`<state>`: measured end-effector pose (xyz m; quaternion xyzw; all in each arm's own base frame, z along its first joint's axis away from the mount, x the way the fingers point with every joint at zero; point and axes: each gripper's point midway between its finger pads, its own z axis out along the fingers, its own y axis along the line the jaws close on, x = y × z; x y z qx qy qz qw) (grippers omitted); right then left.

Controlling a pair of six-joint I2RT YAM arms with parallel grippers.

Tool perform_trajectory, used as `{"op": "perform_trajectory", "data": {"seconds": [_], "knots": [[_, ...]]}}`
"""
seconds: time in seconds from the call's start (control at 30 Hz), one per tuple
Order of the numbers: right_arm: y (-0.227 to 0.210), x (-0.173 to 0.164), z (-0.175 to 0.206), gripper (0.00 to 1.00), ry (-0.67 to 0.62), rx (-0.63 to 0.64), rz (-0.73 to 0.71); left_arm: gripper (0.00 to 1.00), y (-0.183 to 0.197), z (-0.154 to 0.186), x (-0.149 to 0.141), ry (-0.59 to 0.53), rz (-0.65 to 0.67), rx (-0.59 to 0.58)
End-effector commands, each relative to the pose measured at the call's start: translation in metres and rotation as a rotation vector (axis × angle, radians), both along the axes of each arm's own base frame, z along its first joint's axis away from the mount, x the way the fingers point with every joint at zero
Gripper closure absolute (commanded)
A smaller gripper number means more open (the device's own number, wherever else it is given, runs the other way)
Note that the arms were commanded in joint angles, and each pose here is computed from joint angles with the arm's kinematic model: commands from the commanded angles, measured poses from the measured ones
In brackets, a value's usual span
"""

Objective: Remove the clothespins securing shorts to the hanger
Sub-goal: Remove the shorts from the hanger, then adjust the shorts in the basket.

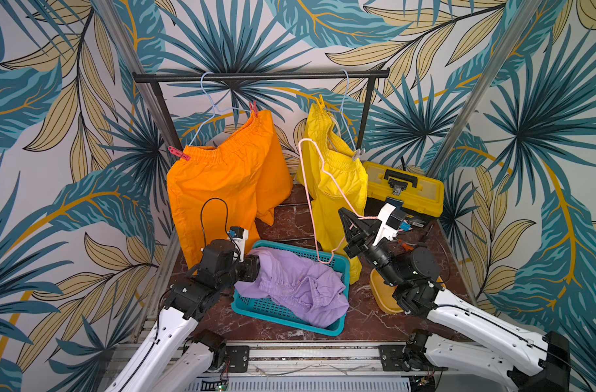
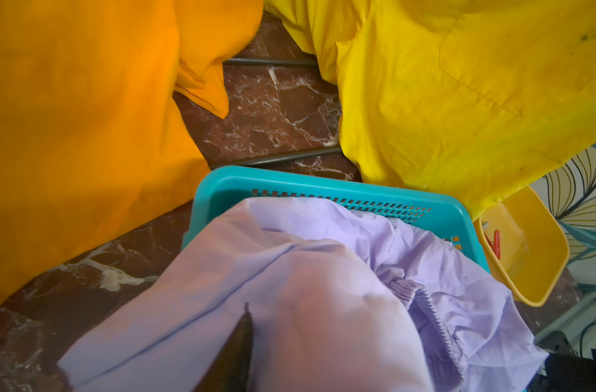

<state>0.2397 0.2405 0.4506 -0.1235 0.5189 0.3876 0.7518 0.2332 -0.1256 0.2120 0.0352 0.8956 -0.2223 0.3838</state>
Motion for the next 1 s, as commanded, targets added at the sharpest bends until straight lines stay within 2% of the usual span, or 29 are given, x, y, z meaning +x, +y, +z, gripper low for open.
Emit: {"op": "perform_trajectory", "data": {"seconds": [0.0,0.03,0.2,0.4,0.6,0.7,0.77,0.83,0.97], "knots": [[-0.002,-0.009,0.013,1.00,-0.029,-0.023,0.016,0.08,-0.007,0.002,0.003,-0.012,-0.004,-0.015],[-0.001,-0.009,0.011,1.00,-0.019,-0.038,0.022,0.00,-0.010,0.001,0.002,-0.007,-0.015,-0.014],[-0.004,-0.015,0.000,1.00,0.014,-0.109,0.031,0.00,-0.018,0.015,0.003,-0.019,-0.063,-0.026],[-0.027,-0.025,-0.018,1.00,0.057,-0.180,-0.022,0.00,-0.014,0.086,-0.009,-0.145,-0.092,-0.052],[-0.045,-0.033,-0.033,1.00,0.087,-0.220,-0.058,0.00,-0.037,0.139,-0.025,-0.171,-0.210,-0.198],[-0.050,-0.036,-0.037,1.00,0.095,-0.223,-0.062,0.00,-0.030,0.149,-0.019,-0.203,-0.167,-0.185],[-0.051,-0.037,-0.039,1.00,0.097,-0.224,-0.064,0.00,-0.024,0.139,-0.008,-0.197,-0.115,-0.134],[-0.051,-0.036,-0.042,1.00,0.104,-0.230,-0.067,0.09,-0.025,0.118,0.000,-0.144,-0.100,-0.105],[-0.051,-0.034,-0.047,1.00,0.112,-0.235,-0.073,0.36,-0.047,0.069,0.001,0.046,-0.161,-0.137]]}}
